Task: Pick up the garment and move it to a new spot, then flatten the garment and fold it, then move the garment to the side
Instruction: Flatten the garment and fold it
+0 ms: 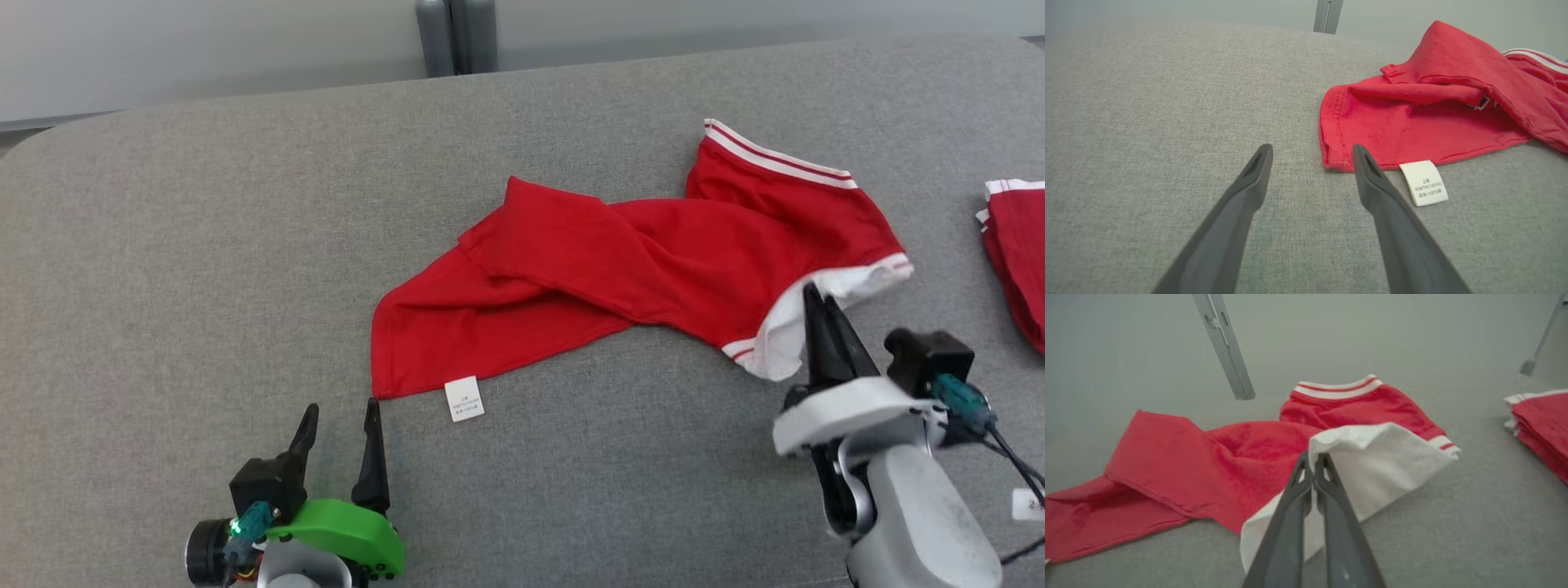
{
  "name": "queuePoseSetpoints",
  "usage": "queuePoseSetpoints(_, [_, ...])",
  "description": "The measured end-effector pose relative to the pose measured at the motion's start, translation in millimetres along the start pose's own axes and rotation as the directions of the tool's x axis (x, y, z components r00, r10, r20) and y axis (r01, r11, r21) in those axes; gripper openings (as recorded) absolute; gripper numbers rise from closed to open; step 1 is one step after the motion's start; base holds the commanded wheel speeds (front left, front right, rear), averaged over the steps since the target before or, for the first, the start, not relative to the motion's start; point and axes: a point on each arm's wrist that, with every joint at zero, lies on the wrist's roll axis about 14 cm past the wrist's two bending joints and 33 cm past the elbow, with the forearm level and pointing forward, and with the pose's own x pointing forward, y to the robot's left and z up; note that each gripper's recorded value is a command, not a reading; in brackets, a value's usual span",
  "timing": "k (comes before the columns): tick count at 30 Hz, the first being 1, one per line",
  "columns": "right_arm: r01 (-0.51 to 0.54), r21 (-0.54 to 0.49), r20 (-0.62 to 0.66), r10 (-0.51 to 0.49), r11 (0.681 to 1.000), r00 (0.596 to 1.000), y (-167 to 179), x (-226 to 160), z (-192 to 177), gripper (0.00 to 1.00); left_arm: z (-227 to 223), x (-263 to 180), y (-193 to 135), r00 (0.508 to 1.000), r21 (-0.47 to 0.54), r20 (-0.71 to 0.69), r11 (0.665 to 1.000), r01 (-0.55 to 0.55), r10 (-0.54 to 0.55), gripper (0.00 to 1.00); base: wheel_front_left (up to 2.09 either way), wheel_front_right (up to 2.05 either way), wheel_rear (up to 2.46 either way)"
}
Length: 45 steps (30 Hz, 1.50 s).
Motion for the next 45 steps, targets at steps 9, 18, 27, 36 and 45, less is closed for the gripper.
queuePoseSetpoints(9, [-0.298, -0.193, 0.329, 0.347, 0.935, 0.878, 96, 77, 141, 0.00, 9, 10, -5, 1.000, -0.002, 0.022, 1.000, 0.022, -0.022, 1.00, 0.00, 0.00, 0.00])
queuePoseSetpoints(18, [-0.276, -0.337, 0.238, 0.364, 0.900, 0.900, 109, 170, 159, 0.39, 16, 9, 12, 0.999, -0.034, 0.039, 0.999, -0.034, 0.035, 1.00, 0.00, 0.00, 0.00])
queuePoseSetpoints(27, [-0.280, -0.269, 0.073, 0.310, 0.922, 0.948, 104, 204, 77, 1.00, 5, 4, 47, 0.988, -0.052, 0.007, 0.987, -0.153, 0.153, 1.00, 0.00, 0.00, 0.00])
queuePoseSetpoints(36, [-0.153, -0.171, 0.030, 0.160, 0.973, 0.987, 34, 154, 30, 1.00, 6, 14, 40, 0.992, -0.026, 0.014, 0.992, -0.122, 0.123, 1.00, 0.00, 0.00, 0.00])
queuePoseSetpoints(45, [-0.053, -0.116, 0.023, 0.056, 0.992, 0.998, -4, 78, 17, 1.00, 12, 7, 32, 0.994, 0.006, 0.035, 0.994, -0.106, 0.106, 1.00, 0.00, 0.00, 0.00])
